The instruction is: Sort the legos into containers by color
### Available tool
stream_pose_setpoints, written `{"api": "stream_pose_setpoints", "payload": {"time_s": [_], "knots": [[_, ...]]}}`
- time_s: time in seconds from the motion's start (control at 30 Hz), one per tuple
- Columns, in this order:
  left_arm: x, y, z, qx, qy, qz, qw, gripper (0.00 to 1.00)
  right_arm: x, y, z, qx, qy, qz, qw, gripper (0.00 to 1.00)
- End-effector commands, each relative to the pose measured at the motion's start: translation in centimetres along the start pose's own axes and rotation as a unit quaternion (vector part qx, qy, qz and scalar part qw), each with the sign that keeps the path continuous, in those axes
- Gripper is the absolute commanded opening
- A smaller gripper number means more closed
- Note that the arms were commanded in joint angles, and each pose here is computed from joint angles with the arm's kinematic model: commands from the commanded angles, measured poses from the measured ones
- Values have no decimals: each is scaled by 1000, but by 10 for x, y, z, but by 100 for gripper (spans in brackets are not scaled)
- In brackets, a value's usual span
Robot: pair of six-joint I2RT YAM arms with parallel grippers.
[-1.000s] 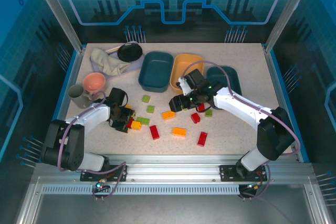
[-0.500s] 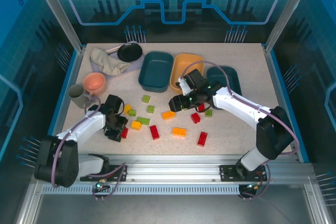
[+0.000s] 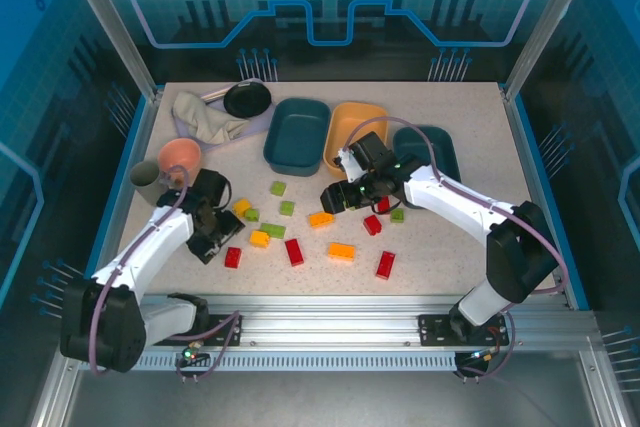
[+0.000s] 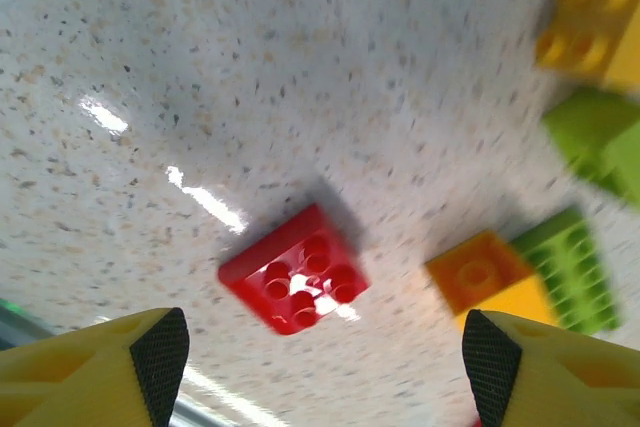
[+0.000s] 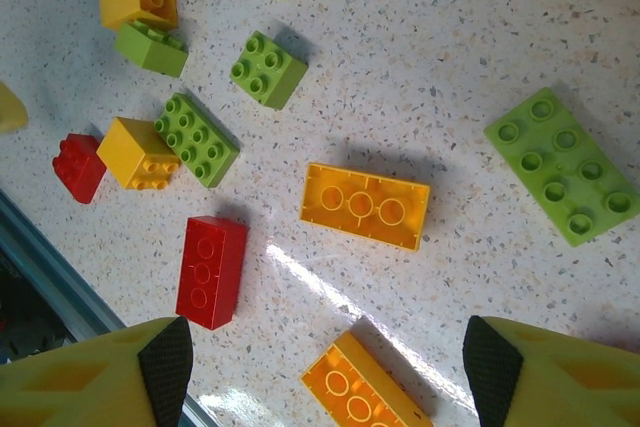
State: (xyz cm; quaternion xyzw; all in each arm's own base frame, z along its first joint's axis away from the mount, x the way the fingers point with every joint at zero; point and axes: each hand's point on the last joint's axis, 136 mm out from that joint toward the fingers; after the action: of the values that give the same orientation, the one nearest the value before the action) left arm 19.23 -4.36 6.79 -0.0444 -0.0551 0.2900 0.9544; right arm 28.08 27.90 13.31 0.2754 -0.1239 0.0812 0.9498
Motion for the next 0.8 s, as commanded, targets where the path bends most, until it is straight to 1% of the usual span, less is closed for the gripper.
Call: {"api": "stream_pose_setpoints", "payload": {"time_s": [0.0, 0.03, 0.1, 0.23, 0.3, 0.37, 0.43, 0.53, 0.6, 0.67, 0.77], "knots": [[-24, -4, 3, 4, -4, -150, 989, 75, -2, 12, -6, 20, 10, 8, 1000, 75], [-25, -7, 2, 0, -16, -165, 986, 75, -2, 12, -7, 21, 10, 8, 1000, 75], [-25, -7, -7, -5, -26, -168, 985, 76, 0, 14, -8, 24, 9, 7, 1000, 74], [-18, 2, -25, 3, -61, -173, 983, 80, 0, 16, -9, 28, 11, 6, 1000, 74], [-16, 7, -29, 10, -72, -165, 984, 81, -1, 15, -7, 28, 12, 5, 1000, 74], [-12, 3, -31, -2, -85, -162, 983, 81, -3, 14, -6, 27, 12, 6, 1000, 74], [-10, 4, -34, 4, -86, -156, 984, 82, -6, 12, -5, 25, 14, 5, 1000, 74], [-12, 4, -44, 16, -67, -151, 986, 81, -9, 12, -5, 26, 17, 4, 999, 74], [-9, 0, -47, 18, -66, -151, 986, 81, -9, 12, -4, 26, 17, 5, 999, 74], [-4, -7, -48, 11, -75, -152, 985, 81, -9, 13, -4, 27, 19, 7, 999, 74], [1, -22, -50, -21, -86, -152, 984, 80, -9, 12, -3, 27, 20, 6, 999, 74]]}}
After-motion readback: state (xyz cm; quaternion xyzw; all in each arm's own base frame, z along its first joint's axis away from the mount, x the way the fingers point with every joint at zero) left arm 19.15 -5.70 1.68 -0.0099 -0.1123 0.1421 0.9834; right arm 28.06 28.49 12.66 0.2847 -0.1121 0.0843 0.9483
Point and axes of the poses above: each hand's point on the last joint's axis, 136 mm out from that joint toward the fingers, its own z axis back along the fingers, its own y axis along the line the jaws close on, x = y × z, and after that the axes turned 13 degrees about -z, right-handed
